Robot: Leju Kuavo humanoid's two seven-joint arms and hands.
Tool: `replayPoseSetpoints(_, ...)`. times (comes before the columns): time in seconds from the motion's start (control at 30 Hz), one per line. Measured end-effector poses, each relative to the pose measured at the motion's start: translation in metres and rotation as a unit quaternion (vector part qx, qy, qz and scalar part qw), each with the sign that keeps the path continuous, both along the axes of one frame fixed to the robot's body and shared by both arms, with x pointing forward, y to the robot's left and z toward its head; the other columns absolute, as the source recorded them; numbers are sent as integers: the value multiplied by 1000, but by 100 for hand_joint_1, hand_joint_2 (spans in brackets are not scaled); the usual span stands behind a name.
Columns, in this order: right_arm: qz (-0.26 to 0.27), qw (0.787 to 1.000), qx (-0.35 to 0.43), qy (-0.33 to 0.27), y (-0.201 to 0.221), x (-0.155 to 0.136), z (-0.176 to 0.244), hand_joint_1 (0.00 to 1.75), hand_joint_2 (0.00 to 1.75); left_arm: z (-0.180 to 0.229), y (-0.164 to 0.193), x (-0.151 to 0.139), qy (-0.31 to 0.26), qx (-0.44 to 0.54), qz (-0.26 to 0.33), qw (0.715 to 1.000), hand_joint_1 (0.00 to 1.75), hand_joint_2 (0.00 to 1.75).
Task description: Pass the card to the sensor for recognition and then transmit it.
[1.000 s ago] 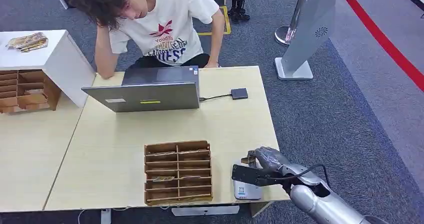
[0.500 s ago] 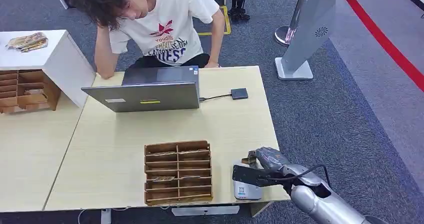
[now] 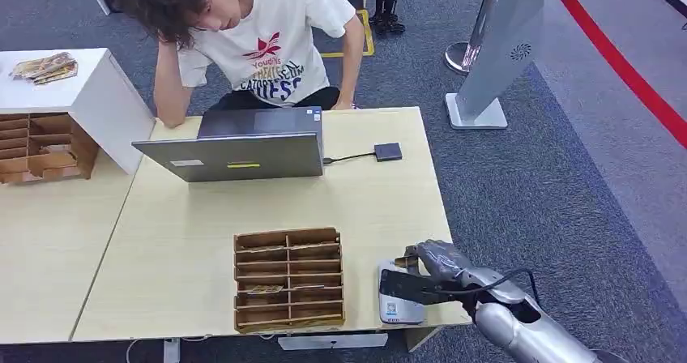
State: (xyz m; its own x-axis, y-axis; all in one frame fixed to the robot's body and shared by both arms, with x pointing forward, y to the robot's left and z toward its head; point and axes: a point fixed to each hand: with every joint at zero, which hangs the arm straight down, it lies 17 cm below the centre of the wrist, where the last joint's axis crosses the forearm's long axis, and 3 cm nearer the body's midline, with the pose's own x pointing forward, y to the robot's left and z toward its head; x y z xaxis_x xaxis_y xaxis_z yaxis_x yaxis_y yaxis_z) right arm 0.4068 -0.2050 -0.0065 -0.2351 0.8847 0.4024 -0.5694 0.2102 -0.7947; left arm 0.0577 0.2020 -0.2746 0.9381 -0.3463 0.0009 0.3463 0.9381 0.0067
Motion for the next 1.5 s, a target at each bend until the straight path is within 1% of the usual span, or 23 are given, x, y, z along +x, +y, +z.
replayPoseSetpoints(1.17,-7,1000,10,-3,-3,-9,2,175,175,-1,1,0,-6,-2,0,1000,0,0)
replayPoseSetpoints(1.37,-28,999,31,-30,-4,-8,11,175,175,-1,1,-4,-9,-4,2,1000,0,0)
replayPoseSetpoints(1.5,-54,994,71,-70,4,-5,31,175,175,-1,0,-4,-12,-5,5,1000,0,0)
